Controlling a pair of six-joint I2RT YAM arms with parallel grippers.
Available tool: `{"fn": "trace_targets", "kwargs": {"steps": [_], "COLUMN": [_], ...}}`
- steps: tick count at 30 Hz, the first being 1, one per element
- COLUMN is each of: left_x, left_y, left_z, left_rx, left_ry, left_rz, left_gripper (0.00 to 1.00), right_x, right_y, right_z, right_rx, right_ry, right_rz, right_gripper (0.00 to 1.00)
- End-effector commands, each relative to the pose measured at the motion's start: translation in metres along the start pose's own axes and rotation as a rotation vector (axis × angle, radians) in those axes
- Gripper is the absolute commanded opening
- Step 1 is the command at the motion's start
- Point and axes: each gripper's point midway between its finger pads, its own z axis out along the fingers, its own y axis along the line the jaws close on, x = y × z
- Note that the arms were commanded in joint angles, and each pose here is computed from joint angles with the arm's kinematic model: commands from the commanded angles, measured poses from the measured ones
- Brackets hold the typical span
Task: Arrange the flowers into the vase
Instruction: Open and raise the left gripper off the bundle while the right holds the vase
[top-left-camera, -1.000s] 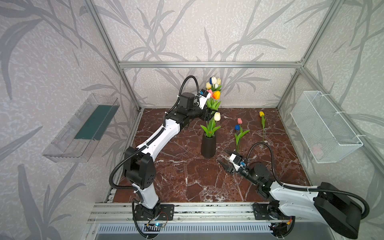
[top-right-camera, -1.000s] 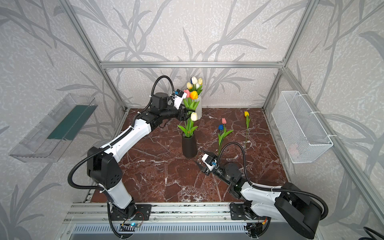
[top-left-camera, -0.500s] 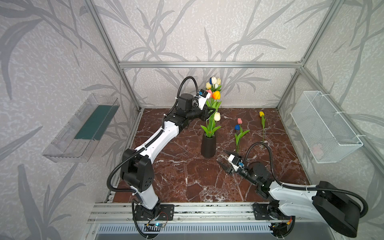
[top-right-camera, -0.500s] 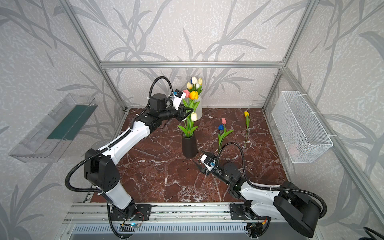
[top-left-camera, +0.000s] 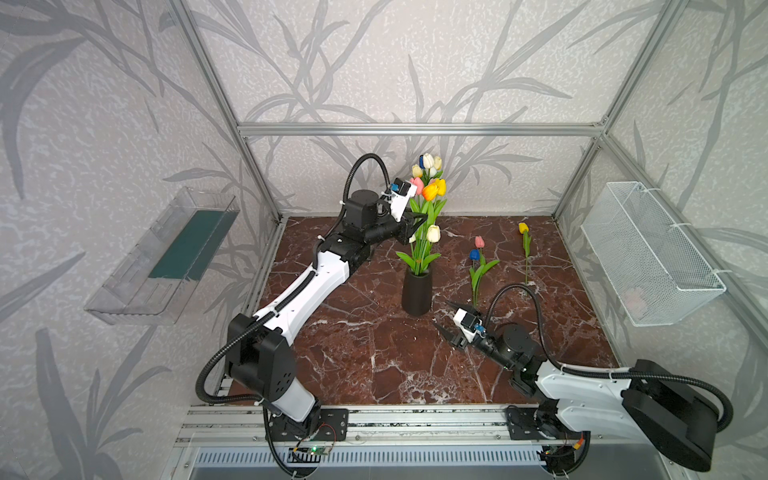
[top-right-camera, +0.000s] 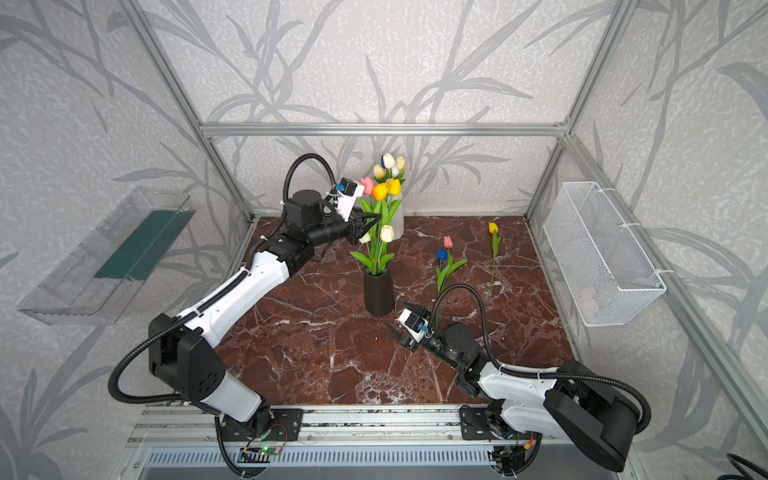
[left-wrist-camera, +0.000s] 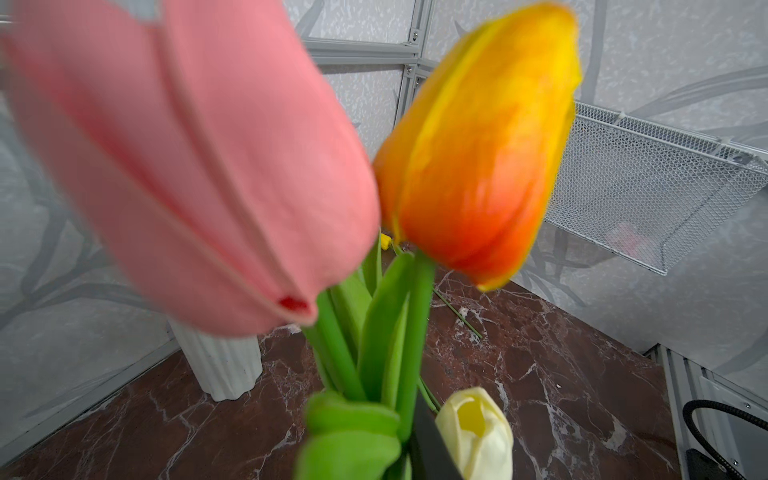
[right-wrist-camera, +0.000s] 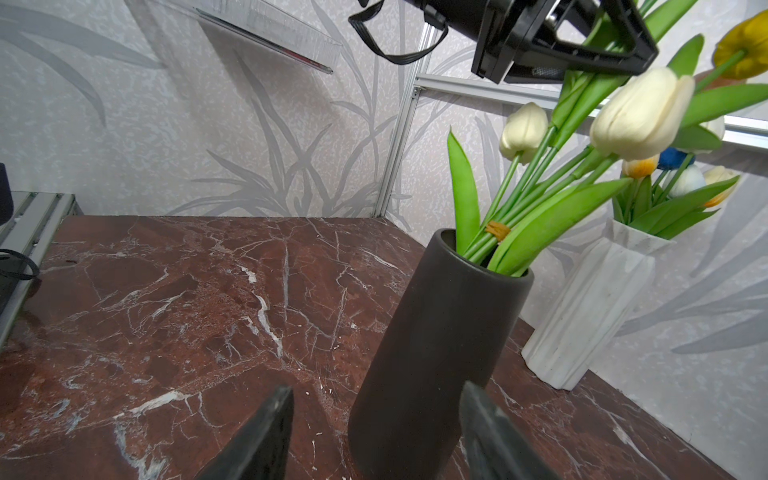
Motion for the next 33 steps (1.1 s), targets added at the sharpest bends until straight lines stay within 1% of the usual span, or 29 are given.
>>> {"fn": "trace_targets", "kwargs": {"steps": [1, 13, 22, 25, 28, 30, 33], "left_x": [-0.013, -0.001, 0.016, 0.023, 0.032, 0.03, 0.023], "left_y": [-0.017, -0.04, -0.056, -0.05, -0.046, -0.044, -0.049], "left_z": [-0.01, -0.035, -0.049, -0.049, -0.048, -0.051, -0.058], "left_rx": [0.028, 0.005, 0.026, -0.007, -0.029, -0.048, -0.039], "left_ry": [-0.053, -0.097, -0.112, -0.104, -0.086, -0.103, -0.141], "left_rz": [0.058, 0.086, 0.103, 0.101, 0.112, 0.106, 0.119], "left_gripper": [0.2, 0.2, 0.21, 0.23, 0.23, 0.25, 0.34], "right_x": [-0.013, -0.011, -0.008, -0.007, -0.008, -0.008, -0.008], "right_y": [-0.001, 0.0, 0.002, 0.002, 0.003, 0.003, 0.002], "right_z": [0.005, 0.007, 0.009, 0.01, 0.011, 0.011, 0.011], "right_rx": [0.004, -0.002, -0.009, -0.011, -0.016, -0.015, -0.015], "right_ry": [-0.036, -0.033, -0.026, -0.022, -0.024, -0.024, -0.024], "right_rz": [-0.011, -0.01, -0.01, -0.007, -0.007, -0.008, -0.007], "right_gripper": [0.65, 0.66, 0.66, 0.66, 0.66, 0.66, 0.66]}}
